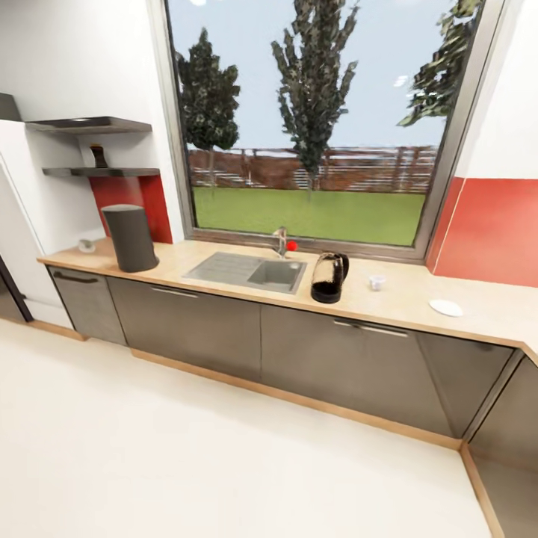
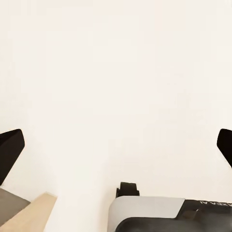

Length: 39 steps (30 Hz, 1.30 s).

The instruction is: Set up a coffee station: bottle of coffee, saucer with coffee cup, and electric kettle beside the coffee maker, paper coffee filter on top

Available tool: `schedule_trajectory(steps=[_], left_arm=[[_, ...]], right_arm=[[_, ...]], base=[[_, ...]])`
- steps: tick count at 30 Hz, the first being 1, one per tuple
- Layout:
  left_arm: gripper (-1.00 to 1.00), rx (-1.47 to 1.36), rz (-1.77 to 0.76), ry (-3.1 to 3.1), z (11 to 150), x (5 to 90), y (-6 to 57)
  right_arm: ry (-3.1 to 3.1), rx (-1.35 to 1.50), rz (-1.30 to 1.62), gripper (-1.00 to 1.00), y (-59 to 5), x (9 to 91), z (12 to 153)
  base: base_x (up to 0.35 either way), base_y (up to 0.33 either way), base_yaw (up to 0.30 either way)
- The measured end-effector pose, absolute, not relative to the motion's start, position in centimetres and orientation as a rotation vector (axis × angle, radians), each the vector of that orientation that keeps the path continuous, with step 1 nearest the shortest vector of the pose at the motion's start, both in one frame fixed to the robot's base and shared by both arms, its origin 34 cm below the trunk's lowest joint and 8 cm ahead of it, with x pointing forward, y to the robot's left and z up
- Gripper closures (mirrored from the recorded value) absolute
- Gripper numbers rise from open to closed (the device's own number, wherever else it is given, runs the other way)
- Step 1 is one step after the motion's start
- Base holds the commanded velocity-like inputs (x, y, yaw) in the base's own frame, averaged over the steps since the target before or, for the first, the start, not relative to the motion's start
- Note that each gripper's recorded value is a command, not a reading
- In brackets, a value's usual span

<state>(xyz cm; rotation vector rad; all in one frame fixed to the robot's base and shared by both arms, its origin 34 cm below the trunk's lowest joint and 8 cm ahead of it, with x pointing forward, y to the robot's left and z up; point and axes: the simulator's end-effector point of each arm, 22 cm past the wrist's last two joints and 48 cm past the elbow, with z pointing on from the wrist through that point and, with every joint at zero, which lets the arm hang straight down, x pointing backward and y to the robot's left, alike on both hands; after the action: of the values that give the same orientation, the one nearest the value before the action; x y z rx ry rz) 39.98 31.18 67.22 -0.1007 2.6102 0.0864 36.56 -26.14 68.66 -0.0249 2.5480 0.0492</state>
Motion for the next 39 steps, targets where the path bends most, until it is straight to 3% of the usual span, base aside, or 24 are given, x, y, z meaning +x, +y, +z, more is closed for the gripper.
schedule_trajectory(steps=[39], left_arm=[[-1.00, -0.098, 0.087, 2.607, 67.25, 40.03, 31.19]], right_arm=[[2.550, -0.025, 0.050, -1.00, -26.11, 36.49, 68.62]], base=[[0.332, 0.000, 0.267]])
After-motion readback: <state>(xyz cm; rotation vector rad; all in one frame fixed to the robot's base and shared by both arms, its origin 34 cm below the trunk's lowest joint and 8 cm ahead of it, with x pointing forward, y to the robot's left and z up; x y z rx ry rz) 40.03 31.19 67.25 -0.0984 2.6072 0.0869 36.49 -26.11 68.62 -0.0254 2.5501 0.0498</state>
